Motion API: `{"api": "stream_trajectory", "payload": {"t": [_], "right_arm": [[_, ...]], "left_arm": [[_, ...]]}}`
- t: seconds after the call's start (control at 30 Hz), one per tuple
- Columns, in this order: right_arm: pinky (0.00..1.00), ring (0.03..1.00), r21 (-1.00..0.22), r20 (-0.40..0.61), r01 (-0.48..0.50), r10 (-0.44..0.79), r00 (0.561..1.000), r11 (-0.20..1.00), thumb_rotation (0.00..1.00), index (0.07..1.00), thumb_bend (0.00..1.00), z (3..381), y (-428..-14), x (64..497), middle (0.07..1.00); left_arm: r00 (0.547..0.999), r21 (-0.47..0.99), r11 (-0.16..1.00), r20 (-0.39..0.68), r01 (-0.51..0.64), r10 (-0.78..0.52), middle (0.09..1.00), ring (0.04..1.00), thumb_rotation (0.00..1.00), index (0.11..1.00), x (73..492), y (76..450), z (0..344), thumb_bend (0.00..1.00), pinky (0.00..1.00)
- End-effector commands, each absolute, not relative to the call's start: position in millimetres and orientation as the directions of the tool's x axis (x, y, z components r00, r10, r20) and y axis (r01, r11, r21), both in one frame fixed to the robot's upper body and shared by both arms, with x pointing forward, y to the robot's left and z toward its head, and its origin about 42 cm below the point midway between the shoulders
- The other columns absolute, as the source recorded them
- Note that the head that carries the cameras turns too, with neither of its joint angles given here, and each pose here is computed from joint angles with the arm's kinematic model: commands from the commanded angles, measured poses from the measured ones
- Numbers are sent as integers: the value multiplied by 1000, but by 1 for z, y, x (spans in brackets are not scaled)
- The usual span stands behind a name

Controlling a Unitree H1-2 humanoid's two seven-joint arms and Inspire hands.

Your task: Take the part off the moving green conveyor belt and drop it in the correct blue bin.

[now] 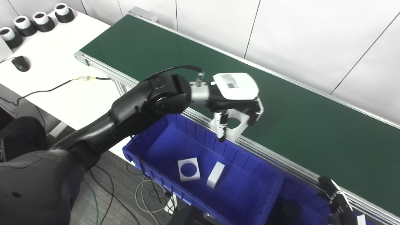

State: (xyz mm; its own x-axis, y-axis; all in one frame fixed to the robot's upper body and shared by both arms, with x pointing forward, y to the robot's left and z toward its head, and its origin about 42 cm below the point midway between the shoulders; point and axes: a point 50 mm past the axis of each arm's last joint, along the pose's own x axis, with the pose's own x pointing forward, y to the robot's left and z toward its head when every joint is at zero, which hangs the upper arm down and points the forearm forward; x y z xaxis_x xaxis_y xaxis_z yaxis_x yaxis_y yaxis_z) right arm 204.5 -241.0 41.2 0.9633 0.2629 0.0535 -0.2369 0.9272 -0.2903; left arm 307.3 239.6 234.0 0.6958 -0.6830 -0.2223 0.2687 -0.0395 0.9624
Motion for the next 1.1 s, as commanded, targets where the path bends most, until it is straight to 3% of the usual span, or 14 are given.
{"api": "stream_trajectory", "payload": {"t": [0.0, 0.2, 0.37, 0.5, 0.7, 1.07], "right_arm": [[754, 823, -280, 142, -230, 277, 950, 932, 1000, 825, 746, 55, -237, 209, 827], [754, 825, -279, 140, -242, 289, 947, 929, 1000, 829, 757, 54, -234, 211, 837], [747, 816, -280, 151, -237, 287, 946, 930, 1000, 824, 783, 57, -228, 211, 832], [755, 823, -279, 153, -239, 288, 945, 930, 1000, 827, 781, 57, -226, 211, 835], [759, 829, -293, 150, -244, 296, 943, 925, 1000, 829, 774, 57, -223, 211, 840], [770, 834, -296, 156, -239, 293, 943, 925, 1000, 833, 794, 62, -215, 209, 840]], "left_arm": [[734, 969, 51, -148, 242, -663, 523, 429, 0, 491, 298, 236, 241, 503, 369], [798, 915, 271, -83, 298, -597, 514, 434, 0, 489, 256, 213, 197, 504, 389], [877, 883, 456, 124, 116, -464, 497, 425, 0, 508, 222, 194, 159, 505, 386], [904, 842, 539, 210, 27, -373, 488, 430, 0, 514, 203, 181, 133, 505, 396], [904, 834, 551, 214, 28, -370, 487, 434, 0, 510, 193, 170, 100, 506, 412], [862, 915, 380, 82, 134, -500, 504, 486, 0, 465, 206, 162, 43, 505, 479]]}}
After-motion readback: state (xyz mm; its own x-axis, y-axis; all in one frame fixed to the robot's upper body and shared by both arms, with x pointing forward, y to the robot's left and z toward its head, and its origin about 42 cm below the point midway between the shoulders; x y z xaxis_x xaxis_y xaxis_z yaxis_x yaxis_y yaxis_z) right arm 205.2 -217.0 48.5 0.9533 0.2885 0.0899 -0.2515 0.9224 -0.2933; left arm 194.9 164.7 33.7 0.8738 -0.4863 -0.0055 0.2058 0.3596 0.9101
